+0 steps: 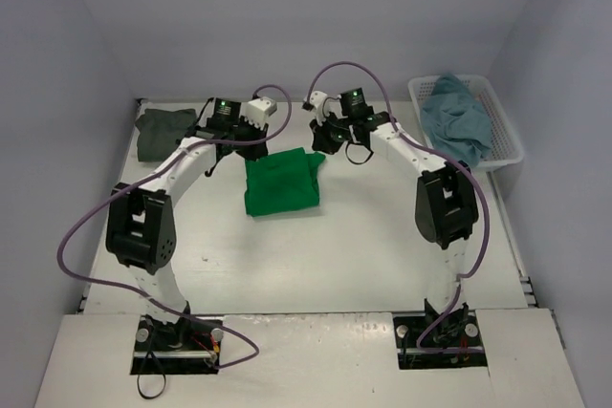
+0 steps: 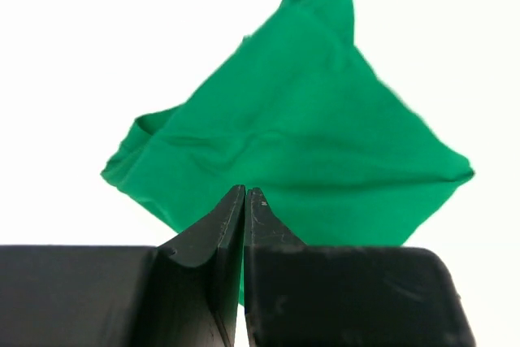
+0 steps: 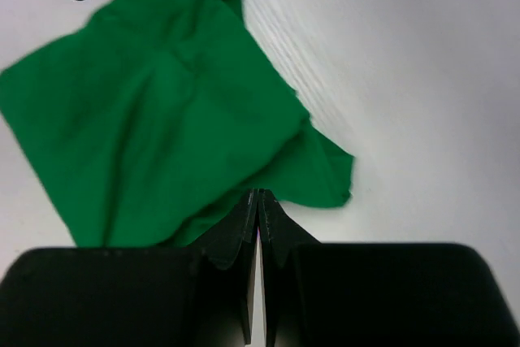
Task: Fold and stack the t-shirts
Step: Fold the long partially folded tshirt into a neat square, then put the neatly folded tshirt into the corner of the board with the left arm
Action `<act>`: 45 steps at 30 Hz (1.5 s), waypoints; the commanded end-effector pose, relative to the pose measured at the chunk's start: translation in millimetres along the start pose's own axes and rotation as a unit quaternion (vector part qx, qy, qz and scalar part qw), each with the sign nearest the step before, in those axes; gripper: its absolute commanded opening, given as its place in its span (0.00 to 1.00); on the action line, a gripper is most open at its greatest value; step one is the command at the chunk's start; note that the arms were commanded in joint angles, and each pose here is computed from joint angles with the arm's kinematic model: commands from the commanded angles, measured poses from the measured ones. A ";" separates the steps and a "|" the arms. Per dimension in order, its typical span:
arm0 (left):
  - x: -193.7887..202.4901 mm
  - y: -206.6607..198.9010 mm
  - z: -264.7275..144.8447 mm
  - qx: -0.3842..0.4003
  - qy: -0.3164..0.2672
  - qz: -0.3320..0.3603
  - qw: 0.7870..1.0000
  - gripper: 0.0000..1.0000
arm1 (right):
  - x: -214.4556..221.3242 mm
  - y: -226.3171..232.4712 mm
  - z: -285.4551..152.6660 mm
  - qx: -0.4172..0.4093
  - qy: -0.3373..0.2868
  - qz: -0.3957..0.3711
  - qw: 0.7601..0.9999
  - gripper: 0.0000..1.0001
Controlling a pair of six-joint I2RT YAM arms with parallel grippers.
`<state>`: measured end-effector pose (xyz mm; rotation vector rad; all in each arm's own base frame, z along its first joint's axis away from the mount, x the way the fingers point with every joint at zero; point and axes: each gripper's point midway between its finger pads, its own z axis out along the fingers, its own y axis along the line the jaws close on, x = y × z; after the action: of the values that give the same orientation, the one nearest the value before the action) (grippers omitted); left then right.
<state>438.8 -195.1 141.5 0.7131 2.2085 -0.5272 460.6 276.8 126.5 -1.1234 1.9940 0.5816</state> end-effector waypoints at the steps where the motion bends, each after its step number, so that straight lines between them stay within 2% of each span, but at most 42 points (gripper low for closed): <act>1: -43.7 -7.7 -38.1 -0.015 -0.058 0.028 0.998 0.00 | -39.2 27.2 1.9 -0.068 -0.054 -0.020 0.996 0.00; 8: -31.0 27.2 -53.9 -0.071 -0.049 0.016 0.996 0.00 | -34.8 59.0 31.9 -0.124 -0.046 -0.010 0.991 0.00; 12: -12.6 40.4 -46.7 -0.064 -0.027 -0.022 0.997 0.00 | -14.8 69.5 51.4 -0.135 -0.021 -0.005 0.991 0.00; 20: 24.0 30.1 -23.8 -0.009 0.040 -0.084 0.996 0.00 | 14.7 72.6 66.4 -0.131 0.015 0.011 0.991 0.00; 23: 35.0 18.7 -17.1 0.032 0.062 -0.121 0.990 0.21 | 21.0 71.5 68.7 -0.128 0.022 0.010 0.991 0.00; 24: 41.0 17.0 -13.0 0.044 0.072 -0.131 0.988 0.32 | 22.6 70.6 69.0 -0.127 0.023 0.011 0.992 0.00; 30: 56.7 19.6 -18.3 0.055 0.093 -0.200 0.974 0.55 | 23.7 71.6 68.4 -0.129 0.024 0.009 0.991 0.00; 37: 66.7 33.5 -32.7 0.027 0.091 -0.242 0.966 0.64 | 23.1 73.9 67.3 -0.135 0.022 0.008 0.991 0.00; 45: 94.1 29.6 -17.0 0.037 0.122 -0.284 0.950 0.66 | 18.4 75.0 63.0 -0.136 0.017 0.004 0.991 0.00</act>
<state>389.6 -125.5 62.8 0.1900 2.6814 -0.8061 412.9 345.8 51.8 -1.2858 2.0631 0.8567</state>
